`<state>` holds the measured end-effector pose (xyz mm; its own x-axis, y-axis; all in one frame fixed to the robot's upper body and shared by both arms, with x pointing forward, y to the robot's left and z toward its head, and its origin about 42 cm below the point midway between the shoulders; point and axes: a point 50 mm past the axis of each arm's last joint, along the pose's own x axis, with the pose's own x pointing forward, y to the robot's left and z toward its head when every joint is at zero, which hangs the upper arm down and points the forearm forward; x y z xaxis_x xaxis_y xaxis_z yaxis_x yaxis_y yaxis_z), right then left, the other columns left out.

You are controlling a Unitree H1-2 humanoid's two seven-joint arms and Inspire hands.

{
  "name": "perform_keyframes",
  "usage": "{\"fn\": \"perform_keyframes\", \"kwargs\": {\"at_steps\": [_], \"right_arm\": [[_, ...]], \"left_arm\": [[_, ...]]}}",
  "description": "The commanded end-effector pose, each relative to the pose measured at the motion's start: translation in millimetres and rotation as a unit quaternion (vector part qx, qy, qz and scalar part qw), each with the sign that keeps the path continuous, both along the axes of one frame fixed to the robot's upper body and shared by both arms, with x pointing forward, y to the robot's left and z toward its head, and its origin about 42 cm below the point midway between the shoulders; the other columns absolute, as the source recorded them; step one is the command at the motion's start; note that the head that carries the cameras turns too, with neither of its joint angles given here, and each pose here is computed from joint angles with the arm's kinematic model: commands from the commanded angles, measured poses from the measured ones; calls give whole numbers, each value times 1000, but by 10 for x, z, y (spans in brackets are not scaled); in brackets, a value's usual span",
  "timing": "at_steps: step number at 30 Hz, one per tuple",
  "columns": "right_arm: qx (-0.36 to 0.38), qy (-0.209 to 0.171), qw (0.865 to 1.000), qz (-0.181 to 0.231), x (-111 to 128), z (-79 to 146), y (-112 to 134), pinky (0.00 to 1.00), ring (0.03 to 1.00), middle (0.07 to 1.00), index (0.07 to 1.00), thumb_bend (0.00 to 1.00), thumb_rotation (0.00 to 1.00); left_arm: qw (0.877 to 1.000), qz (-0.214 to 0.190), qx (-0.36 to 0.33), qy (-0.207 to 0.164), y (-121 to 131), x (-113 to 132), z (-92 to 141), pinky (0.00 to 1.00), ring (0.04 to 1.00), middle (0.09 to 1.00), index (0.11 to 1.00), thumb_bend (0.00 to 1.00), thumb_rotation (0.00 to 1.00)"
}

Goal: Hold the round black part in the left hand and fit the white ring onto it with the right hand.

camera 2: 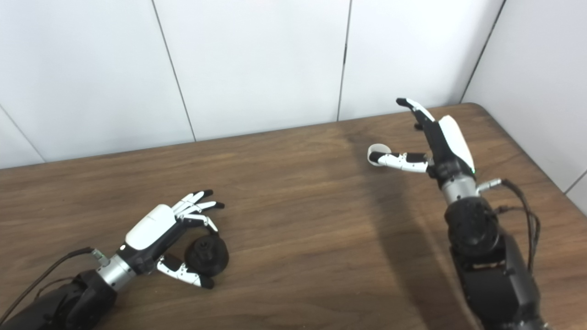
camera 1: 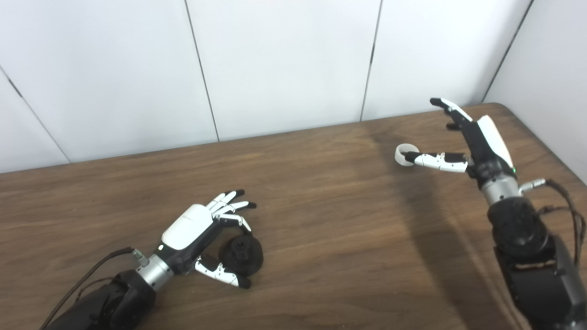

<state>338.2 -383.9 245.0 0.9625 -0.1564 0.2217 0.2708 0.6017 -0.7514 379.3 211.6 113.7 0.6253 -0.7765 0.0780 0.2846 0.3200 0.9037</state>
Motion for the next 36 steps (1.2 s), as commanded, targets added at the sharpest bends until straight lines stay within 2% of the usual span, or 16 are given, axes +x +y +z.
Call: {"fn": "perform_keyframes", "kwargs": {"at_steps": [1,6,8,14,19,24,30,36], "right_arm": [[-42,-42,998,12,74,258,-64,867,918,886,819,711,252],[-90,-18,996,13,179,309,-145,814,894,873,788,797,211],[-114,-7,993,17,215,327,-182,799,887,872,779,834,247],[-163,27,986,25,331,442,-274,805,891,873,772,883,201],[-196,62,978,41,431,514,-321,823,921,891,765,923,216],[-265,84,959,55,568,574,-323,900,957,897,751,949,233],[-321,107,939,57,726,637,-278,887,963,898,746,960,219],[-357,118,924,68,875,677,-181,960,975,906,749,962,255]], "left_arm": [[996,-34,67,47,-22,-227,-293,1000,1000,893,479,525,62],[996,-39,69,47,-34,-252,-294,1000,1000,905,480,525,63],[996,-40,70,47,-31,-260,-296,1000,1000,905,480,525,63],[996,-38,71,49,-10,-282,-320,1000,1000,903,480,526,64],[995,-37,69,56,-7,-300,-340,1000,1000,906,481,525,65],[995,-39,69,62,-14,-320,-359,1000,1000,908,481,525,65],[995,-43,70,64,-17,-349,-370,1000,1000,906,480,526,65],[994,-44,71,67,-5,-370,-379,1000,1000,908,481,525,64]]}}
